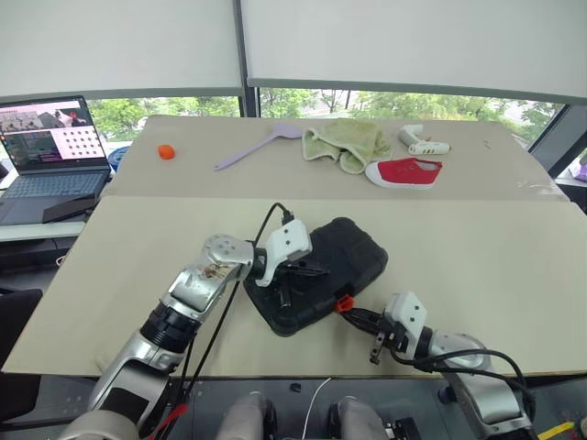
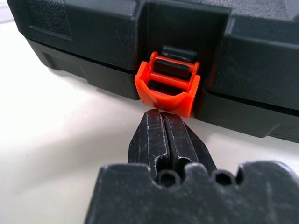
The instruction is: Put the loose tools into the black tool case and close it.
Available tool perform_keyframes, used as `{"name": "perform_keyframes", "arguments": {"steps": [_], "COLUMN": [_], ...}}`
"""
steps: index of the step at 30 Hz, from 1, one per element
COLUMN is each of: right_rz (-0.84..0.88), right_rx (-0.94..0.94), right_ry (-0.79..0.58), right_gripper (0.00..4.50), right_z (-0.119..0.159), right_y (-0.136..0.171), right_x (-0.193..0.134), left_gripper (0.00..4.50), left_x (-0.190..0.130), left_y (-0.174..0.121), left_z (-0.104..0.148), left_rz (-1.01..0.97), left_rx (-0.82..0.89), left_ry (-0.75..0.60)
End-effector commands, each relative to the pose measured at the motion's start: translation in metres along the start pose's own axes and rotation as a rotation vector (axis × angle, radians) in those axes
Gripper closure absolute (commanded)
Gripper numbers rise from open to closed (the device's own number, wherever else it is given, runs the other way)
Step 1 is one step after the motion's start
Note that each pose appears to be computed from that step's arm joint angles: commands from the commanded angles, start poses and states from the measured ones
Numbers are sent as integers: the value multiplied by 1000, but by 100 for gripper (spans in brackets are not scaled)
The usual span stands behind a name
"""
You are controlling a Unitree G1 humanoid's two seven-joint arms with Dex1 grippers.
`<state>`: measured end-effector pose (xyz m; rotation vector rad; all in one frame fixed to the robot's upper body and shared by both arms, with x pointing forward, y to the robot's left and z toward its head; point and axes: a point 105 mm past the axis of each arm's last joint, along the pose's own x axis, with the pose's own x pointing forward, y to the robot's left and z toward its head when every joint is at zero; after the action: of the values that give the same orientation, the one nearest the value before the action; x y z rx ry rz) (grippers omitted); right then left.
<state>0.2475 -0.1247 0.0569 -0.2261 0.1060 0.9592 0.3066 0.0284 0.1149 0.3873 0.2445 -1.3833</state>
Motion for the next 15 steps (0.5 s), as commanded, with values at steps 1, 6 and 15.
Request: {"name": "perform_keyframes", "arguments": {"steps": [1,6,15], "right_rz": [-36,-54,-12], "right_rx": [-72,-92,-70], "right_ry": [-189,-210,-211], "right_gripper": [450,450,450], "right_z": [41,47,53], "right_y": [-6,-9,-9], "right_x": [-1,-5,-1], "left_gripper": [448,448,448], "left_x": [6,6,6], "left_y": [-17,-17,-21], "left_z": [-57,-58,-64], "left_rz": [-42,-47,-68], "left_rx": [-176,-181,-201], "left_ry": [172,177,203]}}
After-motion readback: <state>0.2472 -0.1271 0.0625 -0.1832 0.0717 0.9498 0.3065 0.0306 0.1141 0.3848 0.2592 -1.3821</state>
